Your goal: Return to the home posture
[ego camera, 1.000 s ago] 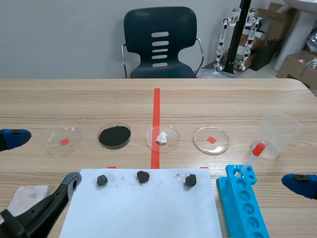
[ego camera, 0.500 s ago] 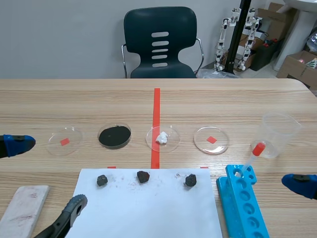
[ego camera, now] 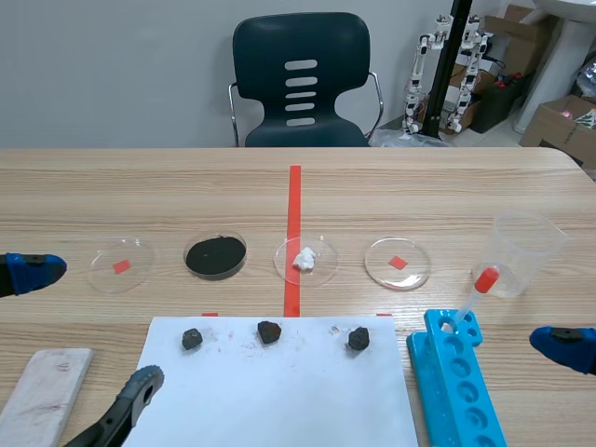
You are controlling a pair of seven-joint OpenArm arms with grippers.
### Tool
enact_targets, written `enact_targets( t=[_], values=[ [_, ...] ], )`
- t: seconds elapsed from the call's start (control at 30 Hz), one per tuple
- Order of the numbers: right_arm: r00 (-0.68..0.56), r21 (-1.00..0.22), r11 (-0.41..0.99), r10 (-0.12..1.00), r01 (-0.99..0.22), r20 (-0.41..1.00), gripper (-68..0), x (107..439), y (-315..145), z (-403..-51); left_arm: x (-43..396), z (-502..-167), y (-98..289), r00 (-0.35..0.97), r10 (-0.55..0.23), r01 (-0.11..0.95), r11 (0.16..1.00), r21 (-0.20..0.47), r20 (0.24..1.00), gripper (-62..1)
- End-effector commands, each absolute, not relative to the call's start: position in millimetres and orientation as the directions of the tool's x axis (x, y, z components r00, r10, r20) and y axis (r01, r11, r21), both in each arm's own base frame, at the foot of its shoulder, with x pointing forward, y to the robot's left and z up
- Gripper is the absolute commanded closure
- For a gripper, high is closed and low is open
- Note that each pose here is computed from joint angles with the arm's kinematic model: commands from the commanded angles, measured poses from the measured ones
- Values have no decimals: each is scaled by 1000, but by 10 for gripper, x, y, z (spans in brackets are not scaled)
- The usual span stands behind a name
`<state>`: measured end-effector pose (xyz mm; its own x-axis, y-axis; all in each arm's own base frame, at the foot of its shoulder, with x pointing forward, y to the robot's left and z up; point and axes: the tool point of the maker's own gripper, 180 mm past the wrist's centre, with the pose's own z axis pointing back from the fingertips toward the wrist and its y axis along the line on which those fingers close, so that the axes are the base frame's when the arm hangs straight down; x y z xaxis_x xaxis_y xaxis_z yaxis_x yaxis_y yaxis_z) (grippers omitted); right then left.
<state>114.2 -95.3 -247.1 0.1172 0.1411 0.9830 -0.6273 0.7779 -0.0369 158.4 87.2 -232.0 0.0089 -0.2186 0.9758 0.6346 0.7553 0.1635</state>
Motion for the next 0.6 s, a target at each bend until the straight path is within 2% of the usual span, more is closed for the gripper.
enact_targets(
  t=[0.0,0.57],
  values=[
    [97,-32,783,118,-622,988,-679,1168,-950,-2403,1594,-2272,861,-5,-200,628,762,159,980,-623],
    [97,-32,783,118,-622,988,-679,1168,-950,-2403,1593,-2319,871,16,-216,628,762,158,976,-623]
  ],
)
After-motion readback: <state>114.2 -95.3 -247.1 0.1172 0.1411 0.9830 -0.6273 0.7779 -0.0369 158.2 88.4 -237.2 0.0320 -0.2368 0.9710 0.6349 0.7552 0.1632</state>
